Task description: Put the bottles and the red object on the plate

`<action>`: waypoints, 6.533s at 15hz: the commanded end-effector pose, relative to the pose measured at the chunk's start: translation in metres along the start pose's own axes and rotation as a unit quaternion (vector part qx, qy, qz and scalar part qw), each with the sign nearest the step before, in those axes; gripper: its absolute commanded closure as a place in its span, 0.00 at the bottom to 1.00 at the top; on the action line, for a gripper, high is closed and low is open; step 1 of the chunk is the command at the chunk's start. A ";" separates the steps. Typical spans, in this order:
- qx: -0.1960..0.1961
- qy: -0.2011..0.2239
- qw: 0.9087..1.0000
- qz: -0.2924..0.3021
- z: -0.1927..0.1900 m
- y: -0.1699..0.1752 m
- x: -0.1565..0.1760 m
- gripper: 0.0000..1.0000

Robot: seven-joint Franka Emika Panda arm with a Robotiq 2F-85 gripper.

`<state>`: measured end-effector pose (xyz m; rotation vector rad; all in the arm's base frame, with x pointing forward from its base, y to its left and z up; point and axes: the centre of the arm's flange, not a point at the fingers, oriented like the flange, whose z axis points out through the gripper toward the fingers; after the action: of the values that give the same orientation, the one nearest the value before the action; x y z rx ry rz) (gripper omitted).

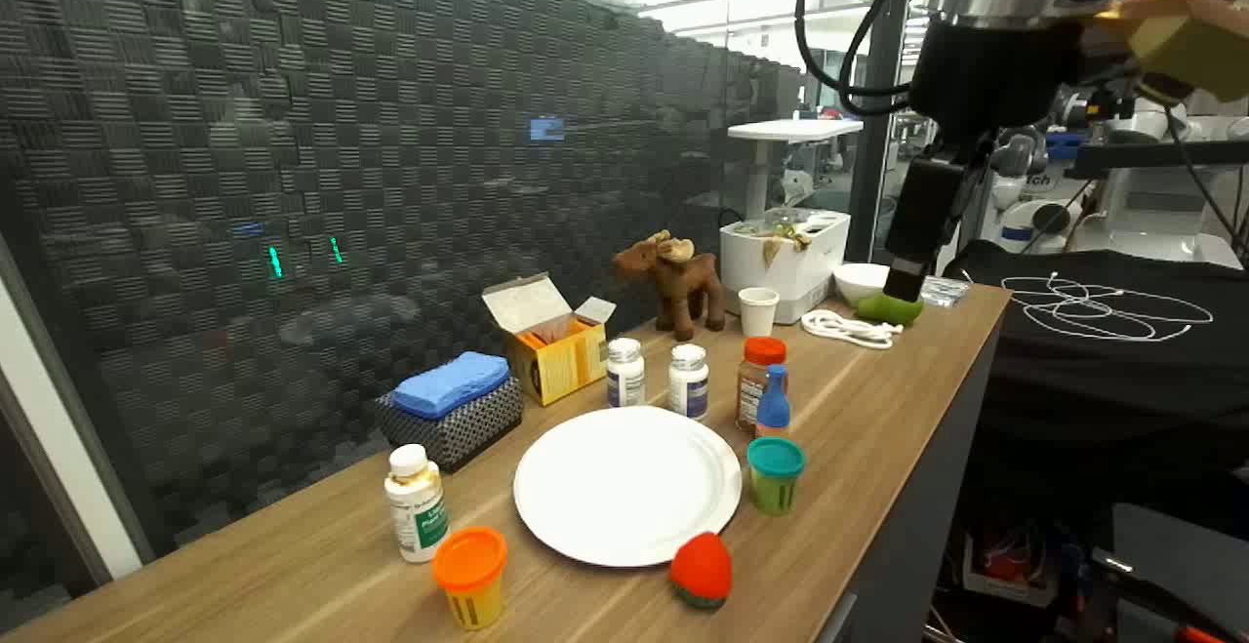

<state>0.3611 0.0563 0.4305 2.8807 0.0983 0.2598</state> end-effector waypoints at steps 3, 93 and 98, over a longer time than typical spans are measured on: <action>0.000 0.005 1.000 0.001 -0.004 0.001 0.001 0.00; 0.075 0.050 0.995 -0.044 0.142 -0.171 0.197 0.80; 0.071 0.048 0.996 -0.034 0.146 -0.173 0.198 0.30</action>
<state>0.5711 0.2030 0.2799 3.0051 0.2720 0.3472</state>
